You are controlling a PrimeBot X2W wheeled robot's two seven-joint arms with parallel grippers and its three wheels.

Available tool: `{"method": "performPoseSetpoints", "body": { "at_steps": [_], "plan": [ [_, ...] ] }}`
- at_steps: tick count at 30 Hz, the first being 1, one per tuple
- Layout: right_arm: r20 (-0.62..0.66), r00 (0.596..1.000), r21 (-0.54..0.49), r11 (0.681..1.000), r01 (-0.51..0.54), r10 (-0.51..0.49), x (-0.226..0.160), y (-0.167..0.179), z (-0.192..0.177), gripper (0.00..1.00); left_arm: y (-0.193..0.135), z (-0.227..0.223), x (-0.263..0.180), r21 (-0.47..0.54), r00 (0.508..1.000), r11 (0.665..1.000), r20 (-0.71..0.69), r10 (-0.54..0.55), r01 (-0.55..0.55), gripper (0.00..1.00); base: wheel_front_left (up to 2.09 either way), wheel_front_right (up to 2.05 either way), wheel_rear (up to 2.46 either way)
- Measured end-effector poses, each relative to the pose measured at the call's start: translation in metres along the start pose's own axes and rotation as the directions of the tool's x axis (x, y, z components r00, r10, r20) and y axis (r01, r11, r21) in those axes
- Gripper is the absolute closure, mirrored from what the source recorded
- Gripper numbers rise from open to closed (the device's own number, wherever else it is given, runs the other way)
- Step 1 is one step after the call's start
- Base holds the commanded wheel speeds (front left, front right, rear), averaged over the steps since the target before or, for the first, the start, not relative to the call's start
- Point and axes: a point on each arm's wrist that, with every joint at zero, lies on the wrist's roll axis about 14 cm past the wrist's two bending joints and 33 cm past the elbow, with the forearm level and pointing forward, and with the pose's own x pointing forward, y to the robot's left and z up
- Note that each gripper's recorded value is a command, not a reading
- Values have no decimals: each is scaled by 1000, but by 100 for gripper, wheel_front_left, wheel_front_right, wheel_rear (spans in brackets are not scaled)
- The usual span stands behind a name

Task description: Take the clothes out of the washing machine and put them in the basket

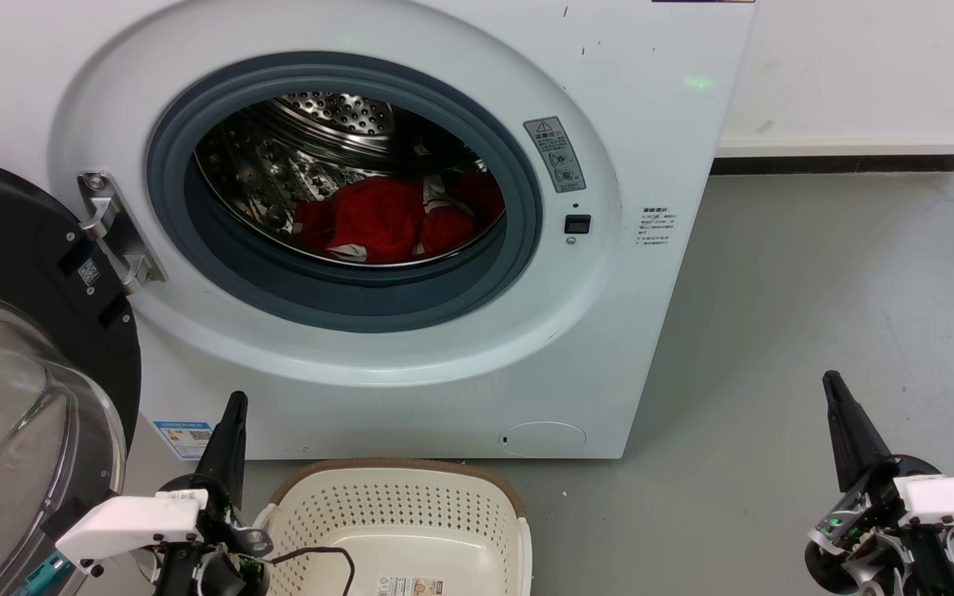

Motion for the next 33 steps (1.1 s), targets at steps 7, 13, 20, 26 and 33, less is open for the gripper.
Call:
{"method": "performPoseSetpoints", "body": {
  "at_steps": [7,13,20,26,33],
  "plan": [
    [0,1000,0,1000,0,0,0,0,0,100,0,0,0,0,1000,1000,0,0,0,100,0,0,0],
    [0,1000,0,1000,0,0,0,0,0,100,0,0,0,0,1000,1000,0,0,0,100,0,0,0],
    [0,1000,0,1000,0,0,0,0,0,100,0,0,0,0,1000,1000,0,0,0,100,0,0,0],
    [9,999,2,999,47,-47,-8,-16,0,0,17,-3,-7,-3,999,999,-2,51,-51,0,0,0,0],
    [20,999,-57,998,35,-34,-7,-11,-2,0,15,-9,-5,54,999,997,-1,47,-47,0,0,0,0]
  ]
}}
